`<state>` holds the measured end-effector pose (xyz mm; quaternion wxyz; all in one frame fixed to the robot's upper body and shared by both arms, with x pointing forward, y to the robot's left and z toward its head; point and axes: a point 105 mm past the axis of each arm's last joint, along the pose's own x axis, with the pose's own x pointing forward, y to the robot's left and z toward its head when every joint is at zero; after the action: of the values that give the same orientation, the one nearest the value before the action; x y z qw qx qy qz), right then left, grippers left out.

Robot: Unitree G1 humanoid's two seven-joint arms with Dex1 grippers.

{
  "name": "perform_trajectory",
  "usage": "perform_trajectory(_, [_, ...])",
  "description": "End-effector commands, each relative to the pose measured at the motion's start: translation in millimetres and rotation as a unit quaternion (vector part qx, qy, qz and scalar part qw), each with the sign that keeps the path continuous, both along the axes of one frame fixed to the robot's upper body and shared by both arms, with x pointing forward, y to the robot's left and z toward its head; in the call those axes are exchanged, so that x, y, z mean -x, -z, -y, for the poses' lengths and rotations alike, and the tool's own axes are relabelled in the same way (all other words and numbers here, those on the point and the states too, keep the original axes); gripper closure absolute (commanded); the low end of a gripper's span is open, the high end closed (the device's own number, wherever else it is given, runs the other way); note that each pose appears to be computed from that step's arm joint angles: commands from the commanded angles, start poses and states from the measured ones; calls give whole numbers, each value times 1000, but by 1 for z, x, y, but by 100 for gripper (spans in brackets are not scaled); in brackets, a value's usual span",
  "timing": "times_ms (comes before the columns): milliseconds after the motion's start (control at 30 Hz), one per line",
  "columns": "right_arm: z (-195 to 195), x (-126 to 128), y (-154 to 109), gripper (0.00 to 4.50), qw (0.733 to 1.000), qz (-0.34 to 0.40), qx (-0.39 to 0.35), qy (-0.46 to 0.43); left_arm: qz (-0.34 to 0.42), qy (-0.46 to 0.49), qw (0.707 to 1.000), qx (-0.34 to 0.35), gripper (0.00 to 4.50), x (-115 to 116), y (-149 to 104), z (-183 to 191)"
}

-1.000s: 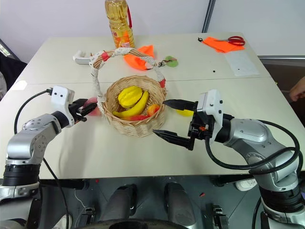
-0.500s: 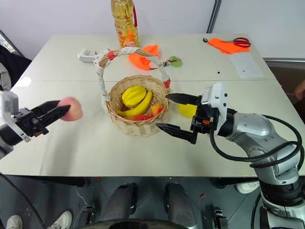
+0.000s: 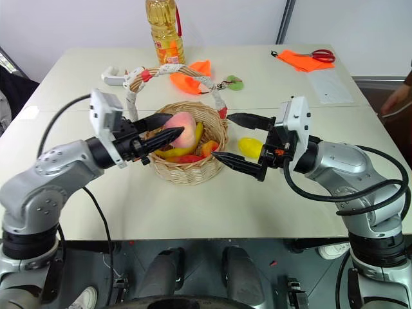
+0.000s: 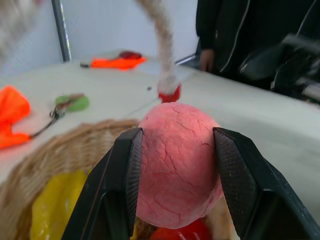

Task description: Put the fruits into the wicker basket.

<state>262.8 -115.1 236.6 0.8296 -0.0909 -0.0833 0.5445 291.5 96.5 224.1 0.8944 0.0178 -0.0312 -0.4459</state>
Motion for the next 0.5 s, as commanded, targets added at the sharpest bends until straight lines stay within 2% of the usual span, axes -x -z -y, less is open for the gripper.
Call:
perform_trajectory(33, [9, -12, 16, 0, 997, 2, 54, 58, 32, 15, 999, 6, 136, 3, -10, 4])
perform_trajectory(100, [25, -34, 32, 0, 988, 7, 91, 127, 35, 26, 999, 3, 37, 6, -10, 1])
perform_trajectory(167, [36, -49, 42, 0, 979, 12, 116, 168, 36, 40, 999, -2, 37, 13, -8, -4])
perform_trajectory(333, [47, -64, 65, 0, 970, 4, 154, 187, 4, 60, 998, -20, 37, 28, 2, -24])
perform_trajectory(500, [59, -91, 93, 0, 960, -36, 171, 221, -7, 41, 998, -52, 37, 39, 9, -47])
